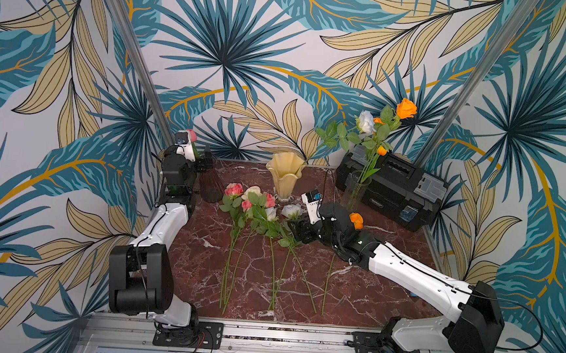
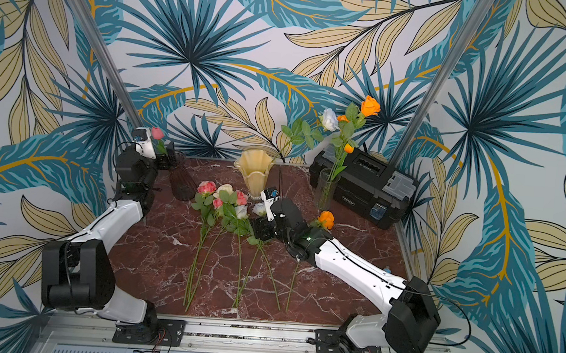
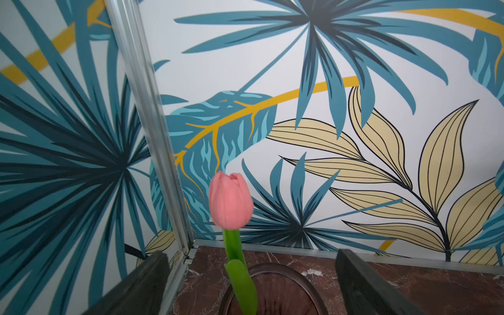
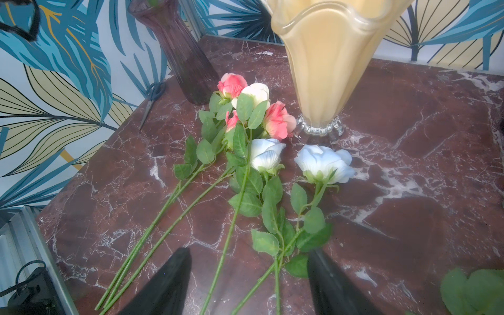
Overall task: Arrange the flowers in different vases according to their variety
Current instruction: Insert the flower into the vase.
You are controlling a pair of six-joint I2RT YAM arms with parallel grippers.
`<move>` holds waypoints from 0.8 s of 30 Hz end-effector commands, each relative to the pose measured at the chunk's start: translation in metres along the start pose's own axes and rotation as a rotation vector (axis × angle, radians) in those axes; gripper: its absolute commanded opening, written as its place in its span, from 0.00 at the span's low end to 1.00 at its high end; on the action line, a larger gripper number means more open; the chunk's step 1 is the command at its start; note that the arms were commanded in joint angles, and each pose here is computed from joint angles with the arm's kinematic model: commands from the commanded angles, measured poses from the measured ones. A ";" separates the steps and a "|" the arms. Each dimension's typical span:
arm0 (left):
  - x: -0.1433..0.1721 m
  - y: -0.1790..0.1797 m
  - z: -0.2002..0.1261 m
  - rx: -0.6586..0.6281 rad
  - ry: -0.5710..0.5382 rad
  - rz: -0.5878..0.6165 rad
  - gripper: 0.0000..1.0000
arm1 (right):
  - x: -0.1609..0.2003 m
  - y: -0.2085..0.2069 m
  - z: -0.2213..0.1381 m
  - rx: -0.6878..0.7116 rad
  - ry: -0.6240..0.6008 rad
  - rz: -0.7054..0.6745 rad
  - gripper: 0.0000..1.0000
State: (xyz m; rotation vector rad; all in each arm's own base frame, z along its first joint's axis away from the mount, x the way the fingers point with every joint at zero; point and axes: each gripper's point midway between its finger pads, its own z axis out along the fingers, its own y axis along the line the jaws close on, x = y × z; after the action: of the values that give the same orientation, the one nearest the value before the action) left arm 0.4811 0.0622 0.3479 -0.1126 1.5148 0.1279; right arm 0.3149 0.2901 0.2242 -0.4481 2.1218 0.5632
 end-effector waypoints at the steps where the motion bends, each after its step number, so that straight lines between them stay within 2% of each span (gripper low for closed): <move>1: 0.004 -0.003 -0.024 -0.027 0.055 0.039 1.00 | 0.016 0.002 0.010 -0.010 0.050 0.019 0.72; 5: -0.002 -0.022 -0.054 -0.009 0.091 0.060 1.00 | 0.030 0.007 0.020 -0.043 0.113 0.036 0.72; 11: 0.005 -0.036 -0.103 0.039 0.184 0.016 1.00 | 0.048 0.015 0.034 -0.080 0.189 0.074 0.72; 16: 0.031 -0.047 -0.142 0.102 0.311 -0.033 1.00 | 0.073 0.018 0.048 -0.069 0.293 0.093 0.72; 18: 0.046 -0.056 -0.157 0.160 0.367 -0.062 1.00 | 0.087 0.032 0.052 -0.079 0.341 0.073 0.72; 24: 0.095 -0.067 -0.196 0.240 0.529 -0.118 1.00 | 0.110 0.039 0.072 -0.029 0.433 0.063 0.71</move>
State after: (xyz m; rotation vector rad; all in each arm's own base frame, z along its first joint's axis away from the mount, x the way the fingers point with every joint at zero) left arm 0.3227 -0.0202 0.2850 -0.0463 1.8861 -0.0955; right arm 0.2854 0.3501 0.1181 -0.5754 2.4786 0.6154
